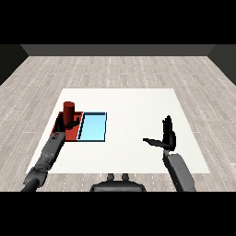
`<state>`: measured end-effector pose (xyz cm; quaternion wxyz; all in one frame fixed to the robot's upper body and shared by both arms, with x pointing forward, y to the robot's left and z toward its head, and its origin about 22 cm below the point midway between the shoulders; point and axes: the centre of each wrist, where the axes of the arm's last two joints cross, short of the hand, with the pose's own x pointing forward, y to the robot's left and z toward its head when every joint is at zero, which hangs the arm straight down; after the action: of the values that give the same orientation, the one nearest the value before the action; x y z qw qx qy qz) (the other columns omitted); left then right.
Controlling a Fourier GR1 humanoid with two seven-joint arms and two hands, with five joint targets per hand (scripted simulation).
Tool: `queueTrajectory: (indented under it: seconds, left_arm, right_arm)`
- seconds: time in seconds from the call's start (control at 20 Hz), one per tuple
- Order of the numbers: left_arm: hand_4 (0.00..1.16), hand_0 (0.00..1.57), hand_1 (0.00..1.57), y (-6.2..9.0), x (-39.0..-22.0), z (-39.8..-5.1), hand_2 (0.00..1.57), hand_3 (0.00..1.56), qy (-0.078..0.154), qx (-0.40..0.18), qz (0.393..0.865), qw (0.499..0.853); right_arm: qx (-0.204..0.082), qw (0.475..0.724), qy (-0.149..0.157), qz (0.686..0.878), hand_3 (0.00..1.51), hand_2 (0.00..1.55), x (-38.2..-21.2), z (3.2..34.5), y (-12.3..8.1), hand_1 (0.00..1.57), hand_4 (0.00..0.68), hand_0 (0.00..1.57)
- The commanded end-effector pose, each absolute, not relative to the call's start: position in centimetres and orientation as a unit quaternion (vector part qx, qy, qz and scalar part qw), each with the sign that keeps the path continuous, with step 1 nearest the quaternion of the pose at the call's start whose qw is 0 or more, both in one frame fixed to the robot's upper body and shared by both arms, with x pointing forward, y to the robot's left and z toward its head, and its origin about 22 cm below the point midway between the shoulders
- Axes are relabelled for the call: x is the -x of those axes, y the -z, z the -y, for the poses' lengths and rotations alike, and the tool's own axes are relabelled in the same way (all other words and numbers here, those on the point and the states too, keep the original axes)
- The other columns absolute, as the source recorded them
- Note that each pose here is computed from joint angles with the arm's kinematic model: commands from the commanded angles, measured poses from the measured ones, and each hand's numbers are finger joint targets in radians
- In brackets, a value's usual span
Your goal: Pick the red can and put it in the red box
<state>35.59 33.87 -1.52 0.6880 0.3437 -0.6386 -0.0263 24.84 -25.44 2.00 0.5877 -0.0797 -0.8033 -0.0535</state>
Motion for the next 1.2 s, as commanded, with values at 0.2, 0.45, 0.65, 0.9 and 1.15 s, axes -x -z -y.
queueTrajectory:
  seconds: [0.2,0.45,0.65,0.9,1.15]
  left_arm:
    - [0.95,1.36,1.36,4.8,-35.5,-34.4,1.25,1.28,0.037,-0.379,0.526,0.76]
    - [0.78,0.59,0.59,6.5,-33.8,-35.7,0.63,0.41,0.048,-0.405,0.45,0.795]
    - [0.68,0.89,0.89,6.7,-33.2,-36.6,0.88,0.34,-0.019,-0.402,0.424,0.812]
    - [0.0,0.0,0.0,5.0,-32.7,-40.1,0.0,0.0,-0.008,-0.354,0.392,0.849]
    - [0.0,0.0,0.0,6.8,-32.0,-38.6,0.0,0.0,0.014,-0.376,0.389,0.841]
  right_arm:
    - [0.071,0.606,0.063,0.79,0.0,0.0,-26.4,25.5,-0.4,0.0,0.0,0.0]
    - [0.086,0.596,0.065,0.795,0.0,0.0,-27.1,26.0,-0.8,0.0,0.0,0.0]
    - [0.073,0.6,0.068,0.794,0.0,0.0,-27.8,25.7,0.1,0.0,0.0,0.0]
    - [0.084,0.597,0.075,0.795,0.0,0.0,-27.4,27.3,0.9,0.0,0.0,0.0]
    - [0.074,0.581,0.082,0.806,0.0,0.0,-27.6,25.9,0.5,0.0,0.0,0.0]
